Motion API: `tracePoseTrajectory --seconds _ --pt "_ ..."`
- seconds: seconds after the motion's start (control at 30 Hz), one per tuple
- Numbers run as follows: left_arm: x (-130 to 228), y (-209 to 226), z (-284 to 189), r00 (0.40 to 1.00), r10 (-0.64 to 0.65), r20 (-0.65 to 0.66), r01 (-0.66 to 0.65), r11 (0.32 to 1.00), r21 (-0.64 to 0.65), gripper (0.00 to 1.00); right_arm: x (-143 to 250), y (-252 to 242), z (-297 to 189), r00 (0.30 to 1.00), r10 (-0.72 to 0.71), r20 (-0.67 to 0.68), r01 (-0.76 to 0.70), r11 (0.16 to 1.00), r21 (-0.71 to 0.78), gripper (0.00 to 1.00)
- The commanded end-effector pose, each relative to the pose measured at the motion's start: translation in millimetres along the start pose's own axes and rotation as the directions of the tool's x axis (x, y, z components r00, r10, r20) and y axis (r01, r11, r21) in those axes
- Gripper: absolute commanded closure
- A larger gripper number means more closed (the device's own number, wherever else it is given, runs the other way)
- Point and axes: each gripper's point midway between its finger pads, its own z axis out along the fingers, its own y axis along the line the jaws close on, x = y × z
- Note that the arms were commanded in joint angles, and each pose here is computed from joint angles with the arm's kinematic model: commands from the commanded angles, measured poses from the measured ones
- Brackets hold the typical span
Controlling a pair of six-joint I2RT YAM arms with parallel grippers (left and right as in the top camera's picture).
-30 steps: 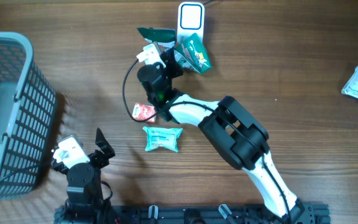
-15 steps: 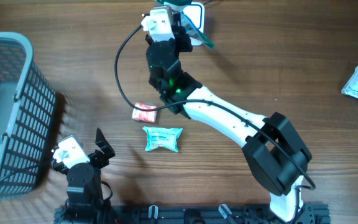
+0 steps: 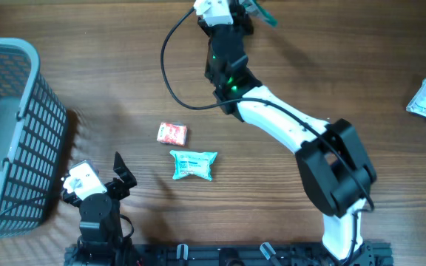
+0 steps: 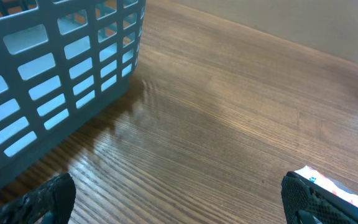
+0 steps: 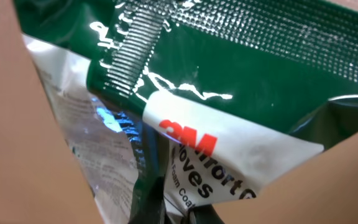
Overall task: Scan the item barcode
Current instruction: 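Lift the green packet and wave it over the scanner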
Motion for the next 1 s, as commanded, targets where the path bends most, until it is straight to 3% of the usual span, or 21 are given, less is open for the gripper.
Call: tracePoseTrajectory --seconds 0.0,0.13,0.27,0.6,0.83,0.97 --pt "1.9 -2.1 0.7 1.0 0.021 -0.002 -0.021 1.0 0.012 0.0 14.1 35.4 -3.3 0.977 -0.199 0.081 0.201 0.979 -0.018 0.95" --pt "1.9 -2.1 0.7 1.0 0.021 -0.002 -0.021 1.0 0.012 0.0 27.6 69.1 -16.4 0.933 -0.306 0.192 0.312 0.95 -0.001 0.95" --pt "1.9 -2.1 0.7 1.0 0.021 -0.002 -0.021 1.0 0.012 0.0 59.4 88.6 -25.1 0.885 -0.415 0.209 0.417 0.908 0.039 0.95" --pt "1.9 -2.1 0.7 1.0 0.021 -0.002 -0.021 1.0 0.012 0.0 71.9 112.1 -41.2 0.883 -0.413 0.222 0.422 0.907 0.01 0.95" --pt "1.9 -2.1 0.7 1.0 0.021 -0.002 -0.021 1.0 0.012 0.0 74.1 94.6 -46.9 0.901 -0.422 0.103 0.414 0.906 0.086 0.96" --pt "1.9 -2.1 0.7 1.0 0.021 -0.002 -0.021 1.0 0.012 0.0 65.4 57.5 -43.0 0.919 -0.394 0.027 0.382 0.904 0.195 0.96"
